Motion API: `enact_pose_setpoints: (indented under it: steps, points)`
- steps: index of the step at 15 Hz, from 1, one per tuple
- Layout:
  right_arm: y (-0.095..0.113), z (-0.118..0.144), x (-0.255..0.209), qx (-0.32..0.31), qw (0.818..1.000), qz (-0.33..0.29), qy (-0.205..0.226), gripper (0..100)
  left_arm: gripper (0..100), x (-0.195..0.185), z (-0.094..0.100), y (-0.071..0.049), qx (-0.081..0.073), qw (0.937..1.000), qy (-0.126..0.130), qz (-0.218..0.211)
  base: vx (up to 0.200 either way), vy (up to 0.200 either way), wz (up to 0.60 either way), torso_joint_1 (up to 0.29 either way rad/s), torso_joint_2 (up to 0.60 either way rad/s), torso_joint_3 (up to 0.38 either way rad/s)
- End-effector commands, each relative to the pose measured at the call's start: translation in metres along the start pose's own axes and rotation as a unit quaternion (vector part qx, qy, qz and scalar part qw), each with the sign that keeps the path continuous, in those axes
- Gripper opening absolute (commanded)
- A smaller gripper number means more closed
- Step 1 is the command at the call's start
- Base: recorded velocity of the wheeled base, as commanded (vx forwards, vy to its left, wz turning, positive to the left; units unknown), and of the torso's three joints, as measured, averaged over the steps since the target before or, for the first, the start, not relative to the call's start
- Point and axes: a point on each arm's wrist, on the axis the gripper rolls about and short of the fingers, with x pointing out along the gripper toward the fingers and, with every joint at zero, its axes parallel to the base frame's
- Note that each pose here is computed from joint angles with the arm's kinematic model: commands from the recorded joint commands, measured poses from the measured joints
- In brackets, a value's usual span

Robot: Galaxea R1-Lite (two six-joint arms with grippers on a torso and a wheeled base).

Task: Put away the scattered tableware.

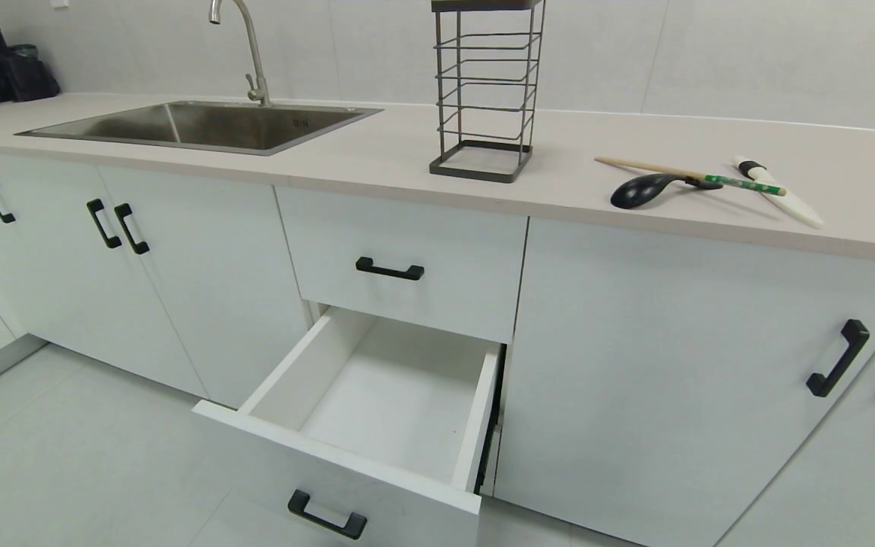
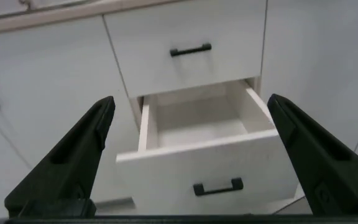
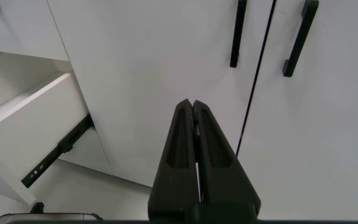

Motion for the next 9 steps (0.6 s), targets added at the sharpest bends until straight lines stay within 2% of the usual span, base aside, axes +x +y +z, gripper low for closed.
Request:
enact_pose_setpoints:
  steps: [1,2,3,4,5,6,9]
  points:
    - [0.0000,-0.0001,0.0001,0.000,1.000,0.000,0.001,0,100,-0.0240,-0.0427,-0.0138,0.000,0.9983,0.038,0.045,0.000,0.000,0.00,0.000,0.00,0.000]
    - [0.0000,0.0004,0.0000,0.000,1.000,0.001,0.000,0,100,-0.0242,-0.0431,-0.0133,-0.004,0.9974,0.042,0.058,0.000,0.000,0.00,0.000,0.00,0.000]
    - [0.0000,-0.0001,0.0001,0.000,1.000,0.000,0.001,0,100,-0.0246,-0.0427,-0.0113,-0.006,0.9938,0.045,0.102,0.000,0.000,0.00,0.000,0.00,0.000]
    - [0.0000,-0.0001,0.0001,0.000,1.000,0.000,0.001,0,100,-0.0253,-0.0476,-0.0098,-0.014,0.9872,0.067,0.144,0.000,0.000,0.00,0.000,0.00,0.000]
    - [0.0000,-0.0001,0.0001,0.000,1.000,0.000,0.001,0,100,-0.0258,-0.0496,-0.0091,-0.028,0.9831,0.076,0.164,0.000,0.000,0.00,0.000,0.00,0.000]
    - [0.0000,-0.0001,0.0001,0.000,1.000,0.000,0.001,0,100,-0.0256,-0.0492,-0.0094,-0.054,0.9834,0.069,0.159,0.000,0.000,0.00,0.000,0.00,0.000]
    - [0.0000,0.0004,0.0000,0.000,1.000,0.001,0.000,0,100,-0.0256,-0.0494,-0.0096,-0.056,0.9836,0.070,0.157,0.000,0.000,0.00,0.000,0.00,0.000]
